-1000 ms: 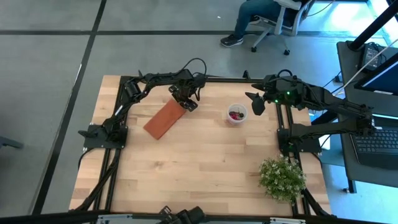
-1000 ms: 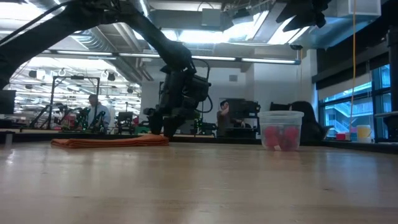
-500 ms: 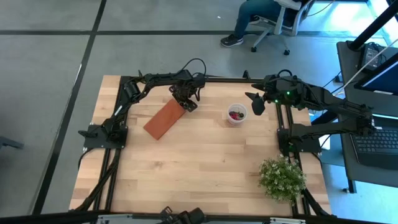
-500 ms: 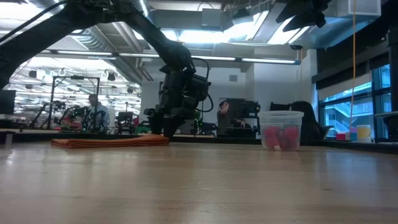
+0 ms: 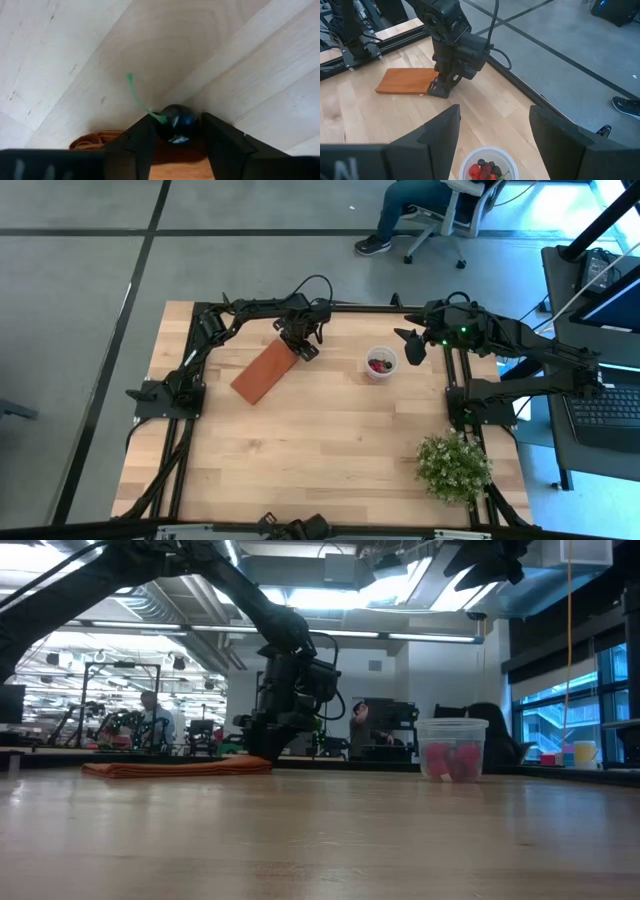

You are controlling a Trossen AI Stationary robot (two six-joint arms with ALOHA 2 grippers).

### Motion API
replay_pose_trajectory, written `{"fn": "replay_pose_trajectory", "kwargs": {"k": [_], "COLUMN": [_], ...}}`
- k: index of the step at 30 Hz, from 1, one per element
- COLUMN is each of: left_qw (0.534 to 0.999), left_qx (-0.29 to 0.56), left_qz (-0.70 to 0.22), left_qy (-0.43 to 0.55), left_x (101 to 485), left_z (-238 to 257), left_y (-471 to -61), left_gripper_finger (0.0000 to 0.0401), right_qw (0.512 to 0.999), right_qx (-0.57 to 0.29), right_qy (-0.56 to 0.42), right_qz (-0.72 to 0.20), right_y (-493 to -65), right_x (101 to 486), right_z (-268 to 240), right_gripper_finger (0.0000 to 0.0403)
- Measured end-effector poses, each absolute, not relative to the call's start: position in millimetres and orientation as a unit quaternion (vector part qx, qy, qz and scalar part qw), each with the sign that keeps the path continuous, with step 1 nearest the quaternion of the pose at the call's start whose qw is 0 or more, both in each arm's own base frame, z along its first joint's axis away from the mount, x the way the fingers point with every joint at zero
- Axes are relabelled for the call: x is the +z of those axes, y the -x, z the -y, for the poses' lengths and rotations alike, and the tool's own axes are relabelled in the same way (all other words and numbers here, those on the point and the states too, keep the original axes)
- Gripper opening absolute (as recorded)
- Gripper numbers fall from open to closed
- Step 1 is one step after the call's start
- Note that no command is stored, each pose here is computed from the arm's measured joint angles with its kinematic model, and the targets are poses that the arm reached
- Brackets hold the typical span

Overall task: Pick and placing Produce into tupperware
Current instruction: Put the black cherry into the transparent container

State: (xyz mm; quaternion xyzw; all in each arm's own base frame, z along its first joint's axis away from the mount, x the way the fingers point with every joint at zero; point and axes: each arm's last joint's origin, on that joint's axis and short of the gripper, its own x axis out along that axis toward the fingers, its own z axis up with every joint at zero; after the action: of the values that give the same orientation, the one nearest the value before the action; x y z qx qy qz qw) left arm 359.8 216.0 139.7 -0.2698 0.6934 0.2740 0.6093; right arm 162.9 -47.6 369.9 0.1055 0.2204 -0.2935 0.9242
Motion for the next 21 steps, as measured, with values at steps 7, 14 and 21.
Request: {"fn": "replay_pose_trajectory", "kwargs": {"k": [7,14,21], "left_qw": [0.610,0.613,0.630], "left_qx": [0.273,0.267,0.232], "left_qz": [-0.693,-0.696,-0.700], "left_qy": [0.270,0.263,0.245], "left_x": [139.5,139.3,147.2], "left_z": [-215.9,-216.0,-214.8], "left_y": [-359.9,-360.0,-367.7], "left_gripper_finger": [0.0115,0.0121,0.0109], "right_qw": [0.924,0.924,0.924], "right_qx": [-0.293,-0.293,-0.293], "right_qy": [-0.105,-0.104,-0.104], "right_qz": [-0.221,-0.221,-0.221], "right_y": [-162.9,-162.9,-162.9], "right_x": [369.9,369.9,369.9], "right_z": [47.7,47.6,47.7], "right_gripper_finger": [0.0240,0.0240,0.0240]}}
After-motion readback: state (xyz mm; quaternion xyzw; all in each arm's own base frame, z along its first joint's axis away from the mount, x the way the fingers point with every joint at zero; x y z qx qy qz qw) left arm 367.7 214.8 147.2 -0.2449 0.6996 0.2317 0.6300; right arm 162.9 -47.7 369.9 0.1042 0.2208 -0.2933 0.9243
